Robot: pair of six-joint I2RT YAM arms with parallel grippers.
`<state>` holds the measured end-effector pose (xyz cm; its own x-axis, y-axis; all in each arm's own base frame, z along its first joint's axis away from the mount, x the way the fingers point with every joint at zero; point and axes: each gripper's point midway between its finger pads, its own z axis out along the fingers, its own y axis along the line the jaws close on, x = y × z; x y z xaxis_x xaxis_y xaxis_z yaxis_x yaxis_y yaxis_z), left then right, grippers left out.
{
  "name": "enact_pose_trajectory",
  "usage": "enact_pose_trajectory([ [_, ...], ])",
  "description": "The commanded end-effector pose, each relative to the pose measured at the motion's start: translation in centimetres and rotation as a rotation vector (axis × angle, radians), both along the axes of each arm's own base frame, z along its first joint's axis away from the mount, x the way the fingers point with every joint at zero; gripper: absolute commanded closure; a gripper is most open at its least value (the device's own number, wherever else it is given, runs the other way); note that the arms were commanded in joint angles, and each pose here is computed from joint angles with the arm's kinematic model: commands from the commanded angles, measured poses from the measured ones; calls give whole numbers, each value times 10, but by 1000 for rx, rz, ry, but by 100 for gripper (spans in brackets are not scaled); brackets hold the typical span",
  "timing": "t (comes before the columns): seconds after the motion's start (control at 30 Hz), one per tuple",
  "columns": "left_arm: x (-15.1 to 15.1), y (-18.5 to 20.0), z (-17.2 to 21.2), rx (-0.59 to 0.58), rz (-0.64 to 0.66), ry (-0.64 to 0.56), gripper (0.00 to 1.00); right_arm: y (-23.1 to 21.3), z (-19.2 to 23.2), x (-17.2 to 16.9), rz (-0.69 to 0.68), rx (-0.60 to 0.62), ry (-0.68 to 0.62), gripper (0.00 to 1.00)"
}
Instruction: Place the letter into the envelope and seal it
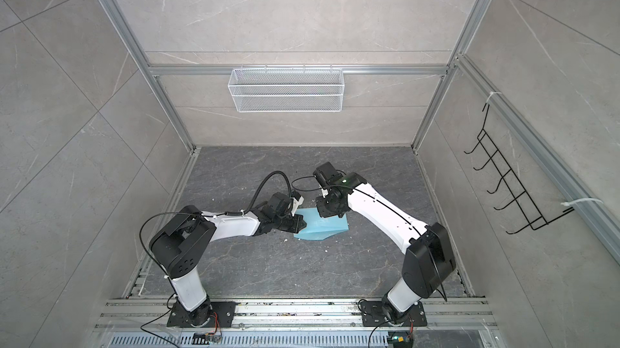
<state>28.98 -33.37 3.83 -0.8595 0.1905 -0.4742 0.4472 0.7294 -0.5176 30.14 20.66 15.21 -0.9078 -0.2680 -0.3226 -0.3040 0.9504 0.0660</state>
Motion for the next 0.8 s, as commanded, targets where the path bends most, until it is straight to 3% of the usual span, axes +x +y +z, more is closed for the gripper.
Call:
enact_pose_trajectory([
  [0.0, 6, 2, 6, -49, 24, -3, 93, 4, -2, 4, 19, -35, 14, 100],
  [0.77, -1, 17, -35, 32, 62, 51, 100, 34, -42, 22, 55, -63, 107, 100],
])
